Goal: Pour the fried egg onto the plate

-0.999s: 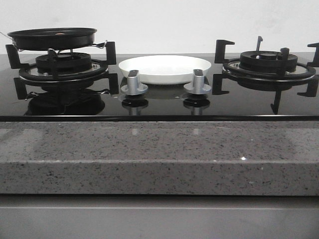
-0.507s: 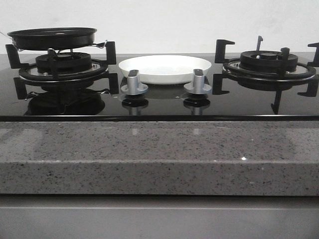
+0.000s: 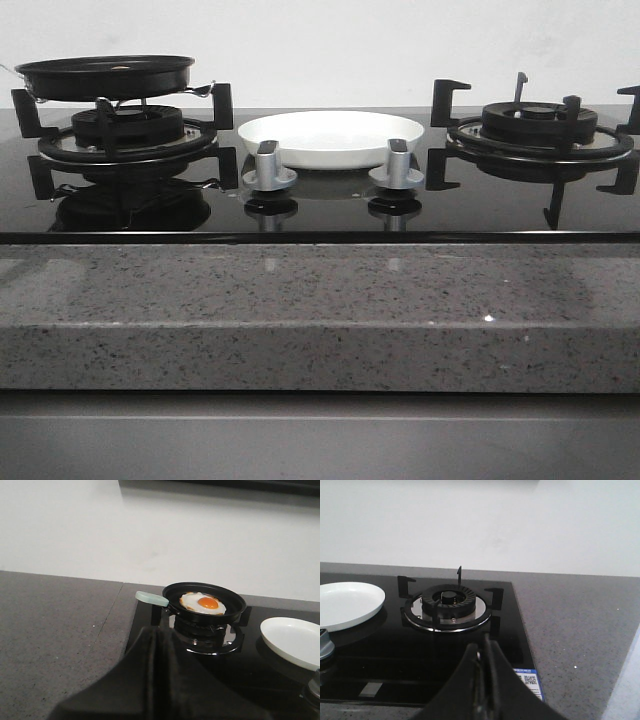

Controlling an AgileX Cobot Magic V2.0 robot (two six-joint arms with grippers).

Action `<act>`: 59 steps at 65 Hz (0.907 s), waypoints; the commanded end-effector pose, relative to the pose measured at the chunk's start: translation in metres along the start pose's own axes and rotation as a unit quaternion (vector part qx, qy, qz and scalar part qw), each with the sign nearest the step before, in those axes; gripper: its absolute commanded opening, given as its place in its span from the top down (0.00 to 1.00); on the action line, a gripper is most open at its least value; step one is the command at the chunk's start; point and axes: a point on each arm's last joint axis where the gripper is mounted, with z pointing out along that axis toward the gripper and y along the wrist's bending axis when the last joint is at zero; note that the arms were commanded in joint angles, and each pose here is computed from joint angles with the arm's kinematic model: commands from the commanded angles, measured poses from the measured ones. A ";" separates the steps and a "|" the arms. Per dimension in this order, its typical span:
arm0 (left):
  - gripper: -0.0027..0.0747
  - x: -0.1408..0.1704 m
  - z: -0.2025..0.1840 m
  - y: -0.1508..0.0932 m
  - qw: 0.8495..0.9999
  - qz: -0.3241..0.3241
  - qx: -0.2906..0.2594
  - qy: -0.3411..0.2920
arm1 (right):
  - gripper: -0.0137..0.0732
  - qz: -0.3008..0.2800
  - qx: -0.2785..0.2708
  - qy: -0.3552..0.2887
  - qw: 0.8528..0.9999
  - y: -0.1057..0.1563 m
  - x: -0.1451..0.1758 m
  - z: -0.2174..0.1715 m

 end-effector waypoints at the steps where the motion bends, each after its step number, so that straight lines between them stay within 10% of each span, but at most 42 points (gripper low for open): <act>1: 0.99 -0.030 0.004 -0.003 1.000 -0.009 0.002 -0.005 | 0.92 -0.012 0.004 0.003 1.000 -0.001 -0.034 0.002; 42: 0.98 -0.027 0.059 -0.004 0.992 -0.006 -0.014 0.122 | 0.92 -0.009 0.000 0.179 0.984 -0.001 -0.055 0.061; 50: 0.73 -0.027 0.060 -0.004 0.992 -0.006 -0.014 0.122 | 0.82 -0.009 0.000 0.192 0.981 -0.002 -0.052 0.064; 59: 0.36 -0.027 0.060 -0.005 0.993 -0.006 -0.013 0.119 | 0.46 -0.009 0.000 0.194 0.981 -0.002 -0.052 0.067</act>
